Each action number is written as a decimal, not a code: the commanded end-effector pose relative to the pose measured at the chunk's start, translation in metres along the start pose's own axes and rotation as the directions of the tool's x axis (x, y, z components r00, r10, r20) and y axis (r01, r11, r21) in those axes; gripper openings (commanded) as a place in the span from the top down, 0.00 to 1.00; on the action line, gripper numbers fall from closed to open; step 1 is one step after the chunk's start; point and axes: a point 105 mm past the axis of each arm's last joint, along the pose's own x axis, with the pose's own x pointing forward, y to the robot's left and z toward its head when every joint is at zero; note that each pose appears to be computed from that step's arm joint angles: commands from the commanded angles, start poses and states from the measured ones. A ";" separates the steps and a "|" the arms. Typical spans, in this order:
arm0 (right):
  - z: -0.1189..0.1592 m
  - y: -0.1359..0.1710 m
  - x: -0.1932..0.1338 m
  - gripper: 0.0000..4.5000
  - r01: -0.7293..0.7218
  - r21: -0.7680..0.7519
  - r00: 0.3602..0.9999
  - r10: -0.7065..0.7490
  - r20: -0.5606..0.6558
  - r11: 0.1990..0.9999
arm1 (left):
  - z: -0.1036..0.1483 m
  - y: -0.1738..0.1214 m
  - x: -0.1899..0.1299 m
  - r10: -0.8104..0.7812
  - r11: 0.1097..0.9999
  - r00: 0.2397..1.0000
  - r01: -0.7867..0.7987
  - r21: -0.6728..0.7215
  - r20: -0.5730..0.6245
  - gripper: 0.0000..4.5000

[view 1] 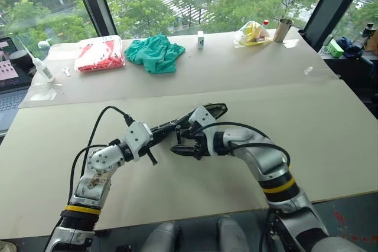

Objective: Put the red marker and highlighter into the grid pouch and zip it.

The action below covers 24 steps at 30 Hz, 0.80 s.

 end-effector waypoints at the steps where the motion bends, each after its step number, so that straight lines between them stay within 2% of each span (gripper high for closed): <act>1: 0.010 0.001 0.006 0.19 0.014 -0.025 1.000 -0.014 0.020 1.000 | 0.012 0.002 -0.002 0.011 1.000 0.999 -0.012 0.023 0.042 1.00; 2: 0.009 0.000 0.007 0.19 0.022 -0.028 1.000 -0.022 0.018 0.999 | 0.012 0.002 -0.002 0.010 1.000 0.999 -0.011 0.024 0.041 1.00; 5: 0.009 -0.003 0.007 0.35 0.042 -0.025 0.999 -0.042 0.016 0.999 | 0.012 0.001 -0.002 0.009 1.000 0.999 -0.010 0.025 0.039 1.00; 10: 0.012 -0.003 0.000 0.76 0.028 -0.051 0.999 -0.027 0.023 0.998 | 0.011 0.002 -0.003 0.009 1.000 0.999 -0.010 0.027 0.036 1.00; 13: 0.014 -0.004 -0.005 0.96 0.025 -0.059 0.999 -0.024 0.025 0.998 | 0.010 0.003 -0.003 0.010 1.000 0.999 -0.011 0.029 0.034 1.00; 14: 0.014 -0.004 -0.006 0.99 0.024 -0.061 0.999 -0.022 0.025 0.998 | 0.010 0.003 -0.003 0.010 1.000 0.999 -0.011 0.029 0.033 1.00; 21: 0.018 0.002 -0.016 0.99 -0.008 -0.087 0.999 0.012 0.037 0.996 | 0.009 0.006 -0.004 0.015 0.999 1.000 -0.016 0.031 0.028 1.00; 24: 0.016 0.006 -0.035 0.99 -0.028 -0.162 1.000 0.030 0.008 0.986 | 0.007 0.007 -0.005 0.020 0.999 1.000 -0.021 0.035 0.020 1.00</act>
